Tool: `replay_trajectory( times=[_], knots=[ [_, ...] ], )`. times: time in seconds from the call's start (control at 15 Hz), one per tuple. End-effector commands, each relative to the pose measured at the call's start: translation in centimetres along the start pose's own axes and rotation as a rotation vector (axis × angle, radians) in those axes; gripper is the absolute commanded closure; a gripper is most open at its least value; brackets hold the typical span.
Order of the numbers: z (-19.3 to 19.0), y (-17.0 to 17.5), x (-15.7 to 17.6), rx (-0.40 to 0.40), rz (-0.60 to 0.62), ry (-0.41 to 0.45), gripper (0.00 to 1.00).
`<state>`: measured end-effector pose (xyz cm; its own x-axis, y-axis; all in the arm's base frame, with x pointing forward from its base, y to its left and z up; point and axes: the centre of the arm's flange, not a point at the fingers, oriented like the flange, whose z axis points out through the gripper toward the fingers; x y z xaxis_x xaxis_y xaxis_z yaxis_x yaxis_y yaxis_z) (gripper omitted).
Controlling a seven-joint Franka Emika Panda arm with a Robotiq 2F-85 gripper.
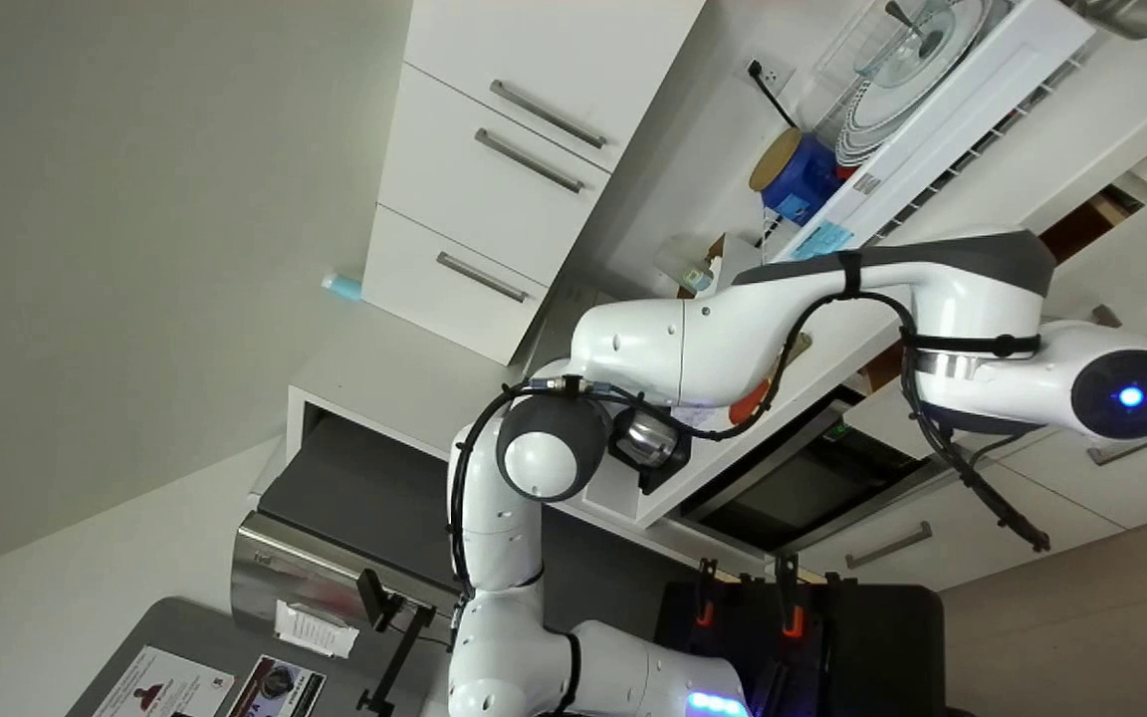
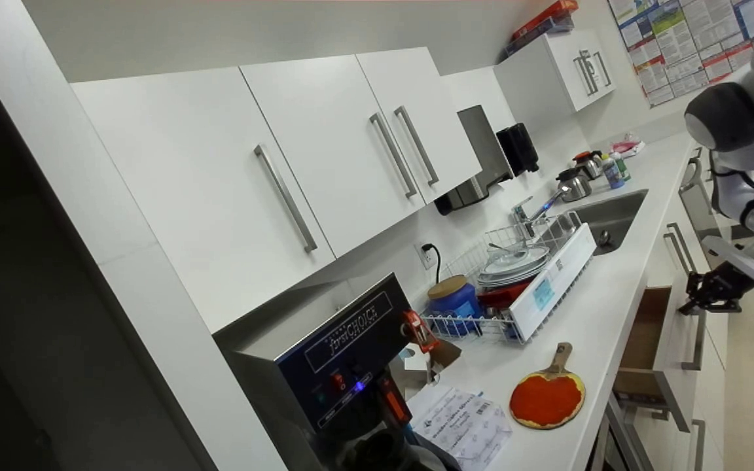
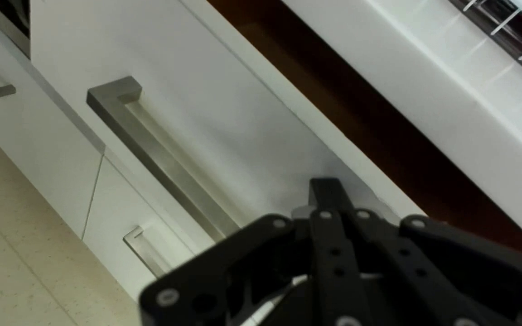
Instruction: Close the top drawer
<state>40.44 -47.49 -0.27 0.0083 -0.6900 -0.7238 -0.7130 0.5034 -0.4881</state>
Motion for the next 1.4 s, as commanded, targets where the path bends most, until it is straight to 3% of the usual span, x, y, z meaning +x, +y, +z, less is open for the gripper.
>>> replay_trajectory(
  times=[0.0,0.27,0.6,0.8,0.87,1.13,1.33],
  knots=[
    [2.3,-4.7,2.5,0.007,0.038,0.019,1.0],
    [3.9,-8.5,3.5,0.01,0.083,0.012,1.0],
    [5.0,-10.8,4.7,-0.012,0.109,0.017,1.0],
    [5.1,-11.6,5.3,-0.091,0.086,0.013,1.0],
    [2.5,-5.0,-2.2,-0.128,0.067,-0.003,1.0],
    [0.3,-2.1,-3.2,-0.269,-0.023,-0.058,1.0],
    [-1.9,0.2,-4.3,-0.317,-0.121,-0.013,1.0]
  ],
)
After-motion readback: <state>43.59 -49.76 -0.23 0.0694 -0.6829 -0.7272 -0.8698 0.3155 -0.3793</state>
